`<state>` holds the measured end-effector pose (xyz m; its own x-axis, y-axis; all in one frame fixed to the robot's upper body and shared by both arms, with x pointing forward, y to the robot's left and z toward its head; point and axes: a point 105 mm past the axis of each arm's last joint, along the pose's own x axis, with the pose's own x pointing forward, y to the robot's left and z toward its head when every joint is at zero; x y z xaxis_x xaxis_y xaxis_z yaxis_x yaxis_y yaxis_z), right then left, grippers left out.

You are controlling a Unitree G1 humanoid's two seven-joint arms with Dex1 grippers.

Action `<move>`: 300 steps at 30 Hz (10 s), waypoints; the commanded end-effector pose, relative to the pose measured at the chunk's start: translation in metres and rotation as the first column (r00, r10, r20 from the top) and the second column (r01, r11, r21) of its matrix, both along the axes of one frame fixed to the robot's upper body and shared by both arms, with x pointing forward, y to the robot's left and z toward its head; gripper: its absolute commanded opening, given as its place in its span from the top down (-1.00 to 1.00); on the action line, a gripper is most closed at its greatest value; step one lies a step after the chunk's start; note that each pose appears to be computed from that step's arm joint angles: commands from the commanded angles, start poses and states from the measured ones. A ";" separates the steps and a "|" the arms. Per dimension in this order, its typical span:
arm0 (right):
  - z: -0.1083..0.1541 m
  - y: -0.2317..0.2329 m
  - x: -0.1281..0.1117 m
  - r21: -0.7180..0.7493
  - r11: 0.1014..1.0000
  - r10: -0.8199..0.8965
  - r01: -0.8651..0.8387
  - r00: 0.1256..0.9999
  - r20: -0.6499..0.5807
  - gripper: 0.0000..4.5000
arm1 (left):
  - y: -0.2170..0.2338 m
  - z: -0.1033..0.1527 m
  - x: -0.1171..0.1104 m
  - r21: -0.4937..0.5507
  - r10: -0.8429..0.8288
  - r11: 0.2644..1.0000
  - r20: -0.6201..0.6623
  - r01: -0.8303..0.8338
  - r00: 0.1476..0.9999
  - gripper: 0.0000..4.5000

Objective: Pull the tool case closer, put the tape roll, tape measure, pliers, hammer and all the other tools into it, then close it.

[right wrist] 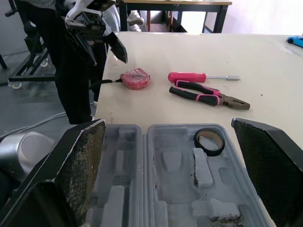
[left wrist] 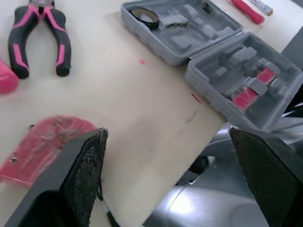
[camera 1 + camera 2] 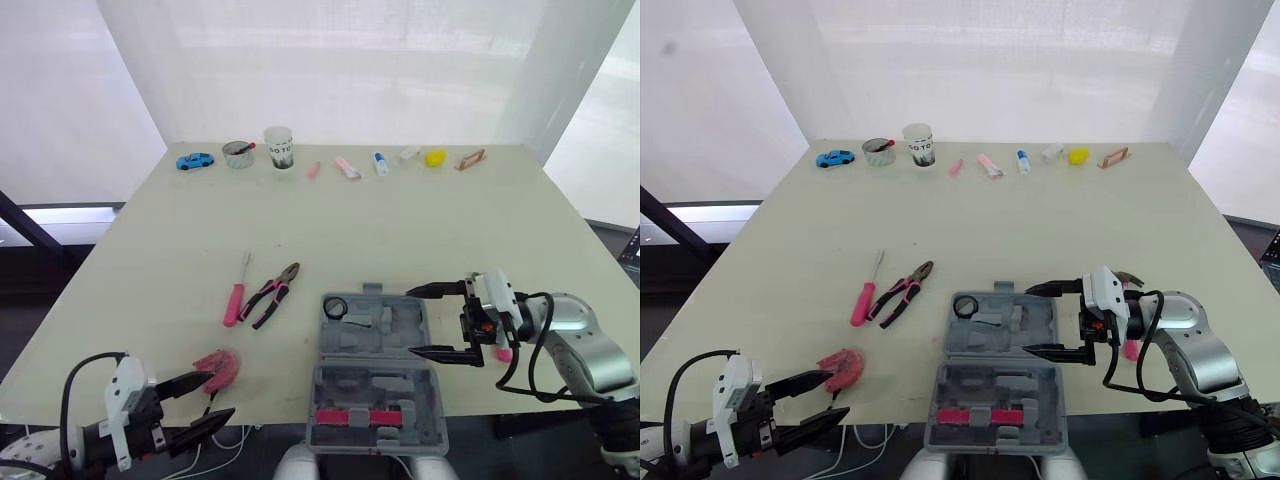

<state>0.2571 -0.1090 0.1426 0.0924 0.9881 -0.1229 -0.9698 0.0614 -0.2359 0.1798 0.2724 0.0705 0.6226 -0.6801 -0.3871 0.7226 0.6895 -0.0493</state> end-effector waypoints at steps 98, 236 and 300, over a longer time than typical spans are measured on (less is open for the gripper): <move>0.009 0.069 0.020 0.066 0.806 -0.248 0.588 0.436 -0.865 -0.81 | -0.190 0.091 0.151 0.422 -0.865 0.503 0.238 0.754 0.443 -0.34; -0.022 -0.061 0.042 -0.574 0.757 -0.309 0.313 0.945 0.107 -0.32 | -0.111 0.109 0.075 0.071 -0.664 0.719 0.363 0.692 0.653 -1.00; -0.013 0.002 0.075 -0.252 0.916 -0.316 0.312 0.948 0.026 0.35 | -0.073 0.103 0.082 0.083 -0.480 0.869 0.381 0.488 0.790 -1.00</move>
